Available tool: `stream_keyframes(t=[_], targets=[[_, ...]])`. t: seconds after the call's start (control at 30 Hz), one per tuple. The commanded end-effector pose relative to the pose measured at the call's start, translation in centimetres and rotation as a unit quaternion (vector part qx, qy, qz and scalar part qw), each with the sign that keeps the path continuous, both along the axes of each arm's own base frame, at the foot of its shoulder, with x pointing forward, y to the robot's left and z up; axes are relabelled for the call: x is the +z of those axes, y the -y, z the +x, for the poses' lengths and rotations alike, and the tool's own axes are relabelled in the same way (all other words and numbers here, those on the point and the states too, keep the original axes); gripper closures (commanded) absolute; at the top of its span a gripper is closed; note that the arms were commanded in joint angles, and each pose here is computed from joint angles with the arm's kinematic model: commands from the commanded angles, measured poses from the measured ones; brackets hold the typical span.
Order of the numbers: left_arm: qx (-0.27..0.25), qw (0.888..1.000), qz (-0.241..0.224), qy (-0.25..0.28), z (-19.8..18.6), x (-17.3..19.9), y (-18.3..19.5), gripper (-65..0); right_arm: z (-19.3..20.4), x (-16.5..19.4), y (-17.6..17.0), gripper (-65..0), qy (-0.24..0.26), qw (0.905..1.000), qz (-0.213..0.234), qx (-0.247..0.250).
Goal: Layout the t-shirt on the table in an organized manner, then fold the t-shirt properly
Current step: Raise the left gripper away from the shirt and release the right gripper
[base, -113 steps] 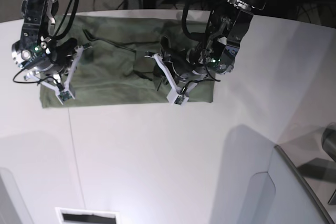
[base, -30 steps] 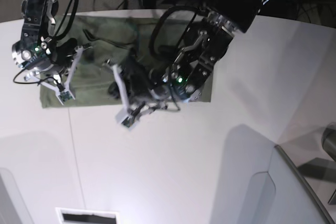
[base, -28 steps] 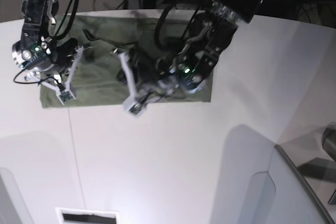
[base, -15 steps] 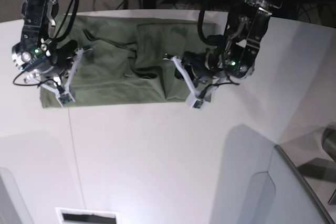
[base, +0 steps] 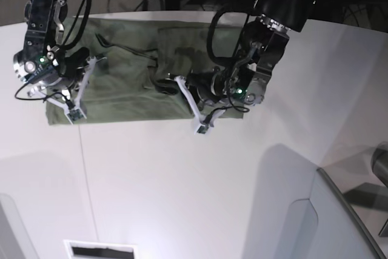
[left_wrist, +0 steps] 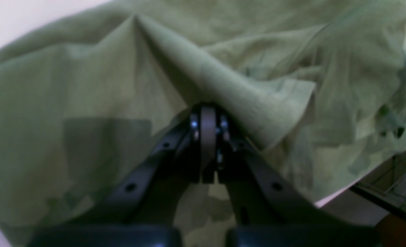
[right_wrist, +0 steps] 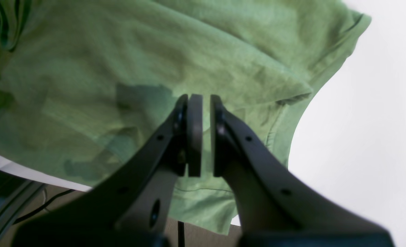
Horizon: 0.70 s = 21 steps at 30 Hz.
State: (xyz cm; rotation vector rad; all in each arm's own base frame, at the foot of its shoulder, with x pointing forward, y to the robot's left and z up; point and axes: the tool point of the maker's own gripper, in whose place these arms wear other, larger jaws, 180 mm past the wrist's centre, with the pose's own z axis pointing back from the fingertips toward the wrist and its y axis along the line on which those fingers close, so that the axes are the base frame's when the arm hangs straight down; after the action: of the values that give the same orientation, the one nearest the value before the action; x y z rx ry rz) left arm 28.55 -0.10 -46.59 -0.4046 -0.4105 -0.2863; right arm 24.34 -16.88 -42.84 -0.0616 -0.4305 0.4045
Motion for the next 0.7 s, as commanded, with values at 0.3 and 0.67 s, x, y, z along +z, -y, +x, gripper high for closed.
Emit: stream_keyframes(t=[0.3, 0.67], targets=[[-0.01, 0.998, -0.057, 0.036, 6.6, 2.9, 6.5, 0.0, 0.9, 0.8, 0.3, -4.7, 0.02, 0.9998, -0.001, -0.001], [0.006, 0.988, -0.071, 0.137, 10.4, 7.9, 4.1, 0.0, 0.2, 2.4, -1.5, -4.4, 0.039, 0.9989, -0.005, 0.027]])
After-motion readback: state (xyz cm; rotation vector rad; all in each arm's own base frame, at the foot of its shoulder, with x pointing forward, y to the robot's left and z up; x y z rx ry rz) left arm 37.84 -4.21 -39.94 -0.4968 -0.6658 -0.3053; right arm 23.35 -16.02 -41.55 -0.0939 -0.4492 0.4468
